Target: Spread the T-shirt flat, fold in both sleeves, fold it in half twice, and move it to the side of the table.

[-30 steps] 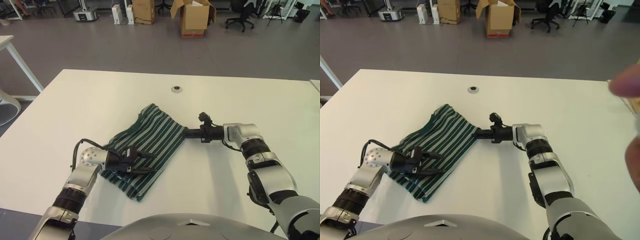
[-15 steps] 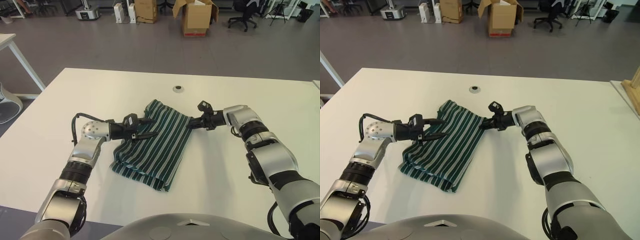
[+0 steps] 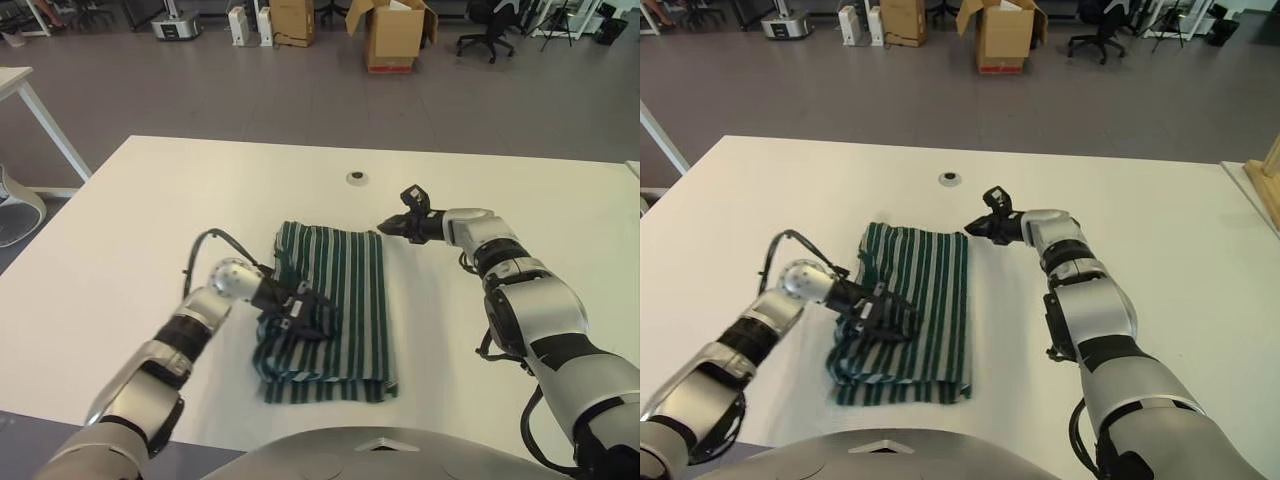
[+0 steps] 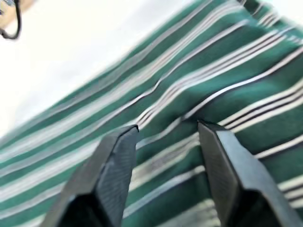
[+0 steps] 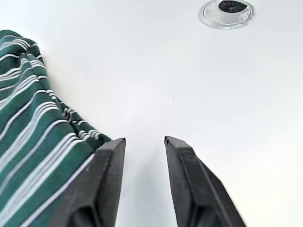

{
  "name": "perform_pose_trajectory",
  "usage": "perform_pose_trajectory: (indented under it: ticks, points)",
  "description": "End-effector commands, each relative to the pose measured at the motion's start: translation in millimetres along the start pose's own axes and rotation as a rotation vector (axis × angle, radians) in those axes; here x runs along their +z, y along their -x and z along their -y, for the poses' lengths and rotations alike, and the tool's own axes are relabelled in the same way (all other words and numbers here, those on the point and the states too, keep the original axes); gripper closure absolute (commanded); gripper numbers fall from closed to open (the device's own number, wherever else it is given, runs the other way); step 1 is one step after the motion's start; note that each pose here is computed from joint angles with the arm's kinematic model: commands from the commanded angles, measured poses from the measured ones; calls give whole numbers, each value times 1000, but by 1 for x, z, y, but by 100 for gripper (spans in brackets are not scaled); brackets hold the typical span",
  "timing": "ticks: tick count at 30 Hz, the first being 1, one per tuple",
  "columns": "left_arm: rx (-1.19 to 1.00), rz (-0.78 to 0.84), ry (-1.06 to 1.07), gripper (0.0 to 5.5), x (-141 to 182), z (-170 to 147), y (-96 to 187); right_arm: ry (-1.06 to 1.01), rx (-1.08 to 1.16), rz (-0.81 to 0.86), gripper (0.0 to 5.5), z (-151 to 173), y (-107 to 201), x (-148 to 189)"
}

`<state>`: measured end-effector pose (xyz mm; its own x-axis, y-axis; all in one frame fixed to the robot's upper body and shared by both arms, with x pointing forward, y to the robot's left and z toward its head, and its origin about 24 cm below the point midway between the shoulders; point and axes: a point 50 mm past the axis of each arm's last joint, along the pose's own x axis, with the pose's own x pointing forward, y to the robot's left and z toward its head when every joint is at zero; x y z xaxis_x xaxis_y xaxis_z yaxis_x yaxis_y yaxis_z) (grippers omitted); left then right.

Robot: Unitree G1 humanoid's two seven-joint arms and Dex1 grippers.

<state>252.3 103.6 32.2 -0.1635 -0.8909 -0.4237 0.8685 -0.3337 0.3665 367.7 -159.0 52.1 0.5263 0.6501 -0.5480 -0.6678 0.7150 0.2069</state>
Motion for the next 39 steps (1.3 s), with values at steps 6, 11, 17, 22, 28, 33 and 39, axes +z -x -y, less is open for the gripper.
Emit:
perform_pose_trajectory:
  ticks: [6,11,17,22,28,33,39]
  points:
    - [368,36,57,319,14,-27,42,57,38,199,396,21,44,30]
    - [581,102,216,319,40,-30,104,370,-41,185,396,7,120,-2]
    - [580,64,277,319,41,-18,112,430,-66,93,396,-12,135,-23]
    - [320,-283,-122,319,15,110,130,978,161,-128,396,-88,158,-128]
    - [171,-229,-279,319,17,135,110,1235,287,-84,396,-93,153,-148]
    - [106,-171,-364,249,16,131,96,1335,372,-23,328,-95,147,-155]
    - [104,-187,-395,232,0,131,71,1381,371,0,323,-84,132,-144]
